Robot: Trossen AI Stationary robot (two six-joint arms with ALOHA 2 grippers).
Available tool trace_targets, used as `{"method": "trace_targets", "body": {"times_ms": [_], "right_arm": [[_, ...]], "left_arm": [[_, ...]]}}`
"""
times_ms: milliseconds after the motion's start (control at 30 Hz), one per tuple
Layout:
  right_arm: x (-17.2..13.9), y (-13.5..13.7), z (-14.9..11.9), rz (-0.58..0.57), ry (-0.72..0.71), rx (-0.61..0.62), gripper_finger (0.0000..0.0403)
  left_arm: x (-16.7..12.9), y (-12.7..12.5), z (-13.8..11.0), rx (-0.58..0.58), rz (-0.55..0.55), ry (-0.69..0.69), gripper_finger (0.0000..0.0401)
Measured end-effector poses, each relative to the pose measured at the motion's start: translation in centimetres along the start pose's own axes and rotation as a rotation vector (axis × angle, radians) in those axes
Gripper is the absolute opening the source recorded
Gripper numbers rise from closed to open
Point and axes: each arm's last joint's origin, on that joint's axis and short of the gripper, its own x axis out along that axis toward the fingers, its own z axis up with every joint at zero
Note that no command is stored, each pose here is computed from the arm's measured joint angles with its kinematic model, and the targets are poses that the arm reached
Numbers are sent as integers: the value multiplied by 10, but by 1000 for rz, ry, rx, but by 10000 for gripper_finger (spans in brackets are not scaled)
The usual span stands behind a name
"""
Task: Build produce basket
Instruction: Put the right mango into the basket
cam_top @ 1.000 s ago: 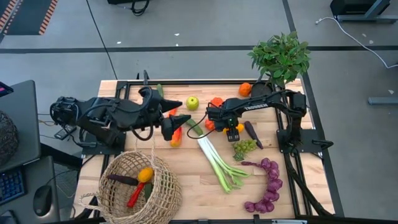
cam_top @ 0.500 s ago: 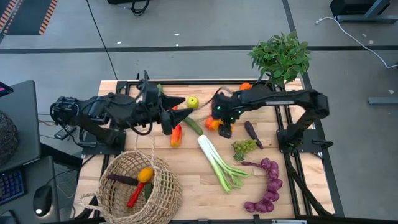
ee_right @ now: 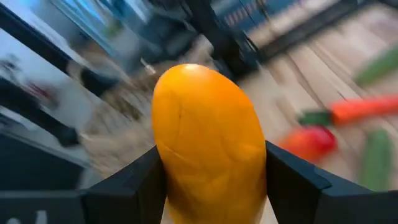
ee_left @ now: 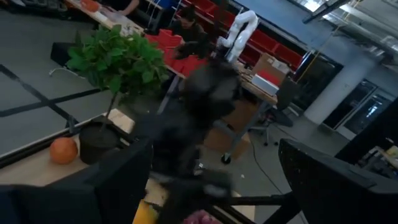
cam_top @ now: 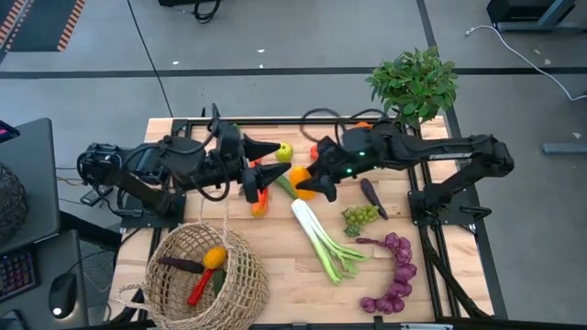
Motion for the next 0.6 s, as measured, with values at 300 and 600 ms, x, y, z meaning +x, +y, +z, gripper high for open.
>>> {"method": "trace_targets", "body": {"times_ms": [300, 600], "right_arm": [[-5, 19, 15, 73, -240, 79, 230], [-20, 22, 34, 115, -416, 109, 231]], "left_arm": [[5, 6, -12, 39, 61, 90, 355], [-1, 1, -18, 108, 41, 126, 355]]}}
